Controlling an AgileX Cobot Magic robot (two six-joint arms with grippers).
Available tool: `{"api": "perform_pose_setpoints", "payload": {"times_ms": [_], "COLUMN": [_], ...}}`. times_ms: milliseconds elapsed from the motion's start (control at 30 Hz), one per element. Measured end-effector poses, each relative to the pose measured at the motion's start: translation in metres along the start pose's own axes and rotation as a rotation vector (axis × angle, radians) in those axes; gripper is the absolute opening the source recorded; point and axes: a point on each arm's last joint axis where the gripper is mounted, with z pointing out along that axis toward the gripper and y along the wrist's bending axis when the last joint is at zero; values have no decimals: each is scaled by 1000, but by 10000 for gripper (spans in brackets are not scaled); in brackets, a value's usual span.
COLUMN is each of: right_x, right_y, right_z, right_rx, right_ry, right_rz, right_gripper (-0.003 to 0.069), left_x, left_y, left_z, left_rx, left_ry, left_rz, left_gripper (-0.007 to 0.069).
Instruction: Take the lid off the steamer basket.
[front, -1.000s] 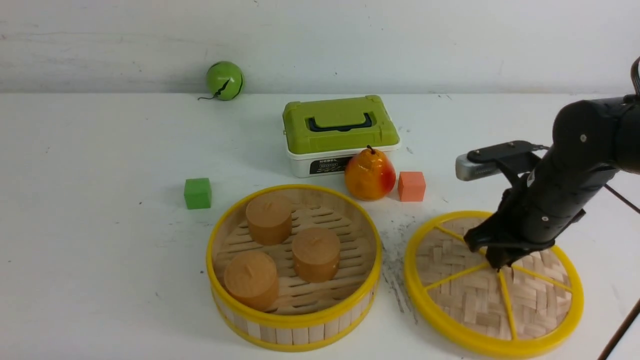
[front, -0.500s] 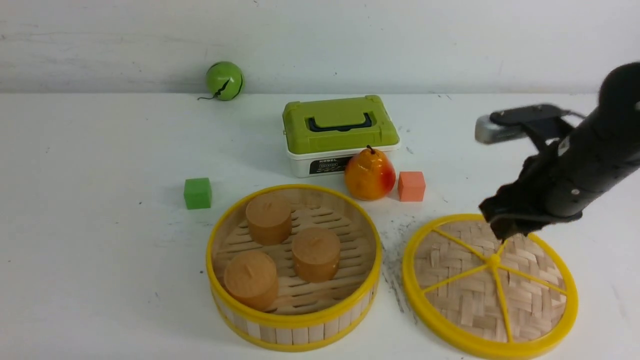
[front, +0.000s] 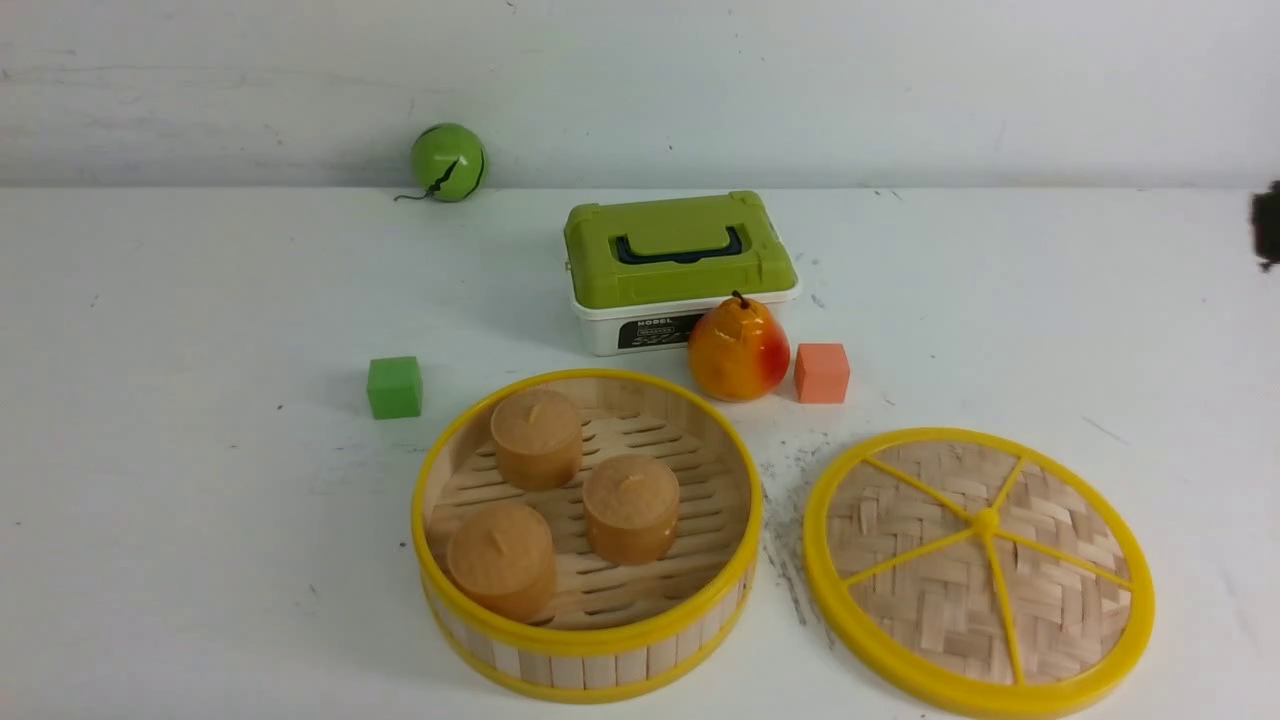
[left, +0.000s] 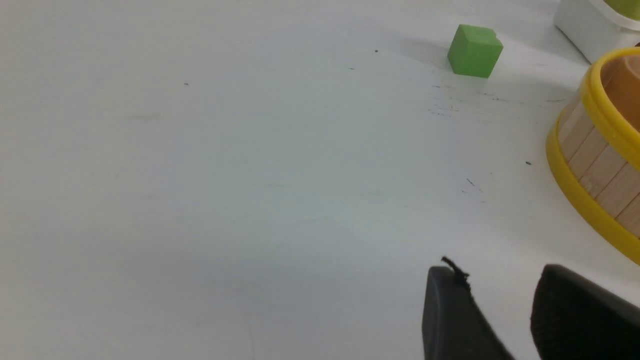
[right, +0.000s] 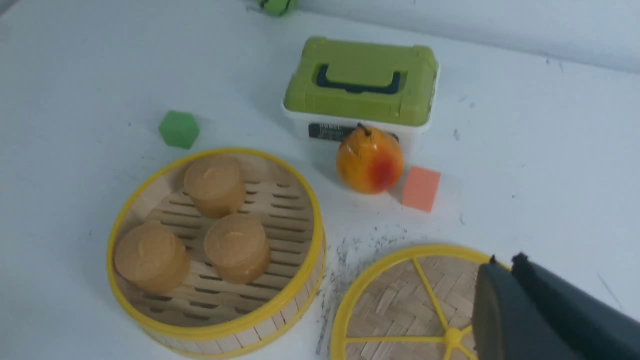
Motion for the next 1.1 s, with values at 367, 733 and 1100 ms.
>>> {"api": "perform_pose_setpoints", "payload": {"times_ms": [367, 733, 1100], "right_x": [51, 66, 80], "right_y": [5, 5, -1], "right_z": [-51, -52, -39], "right_rx": [8, 13, 34], "right_ry": [-185, -107, -154], "right_rz": [-15, -33, -14], "right_gripper": [11, 29, -20], "left_x": [0, 0, 0], "left_y": [0, 0, 0], "left_z": [0, 0, 0], "left_rx": [0, 0, 0], "left_ry": [0, 0, 0], "left_rz": [0, 0, 0], "left_gripper": [239, 239, 239]}}
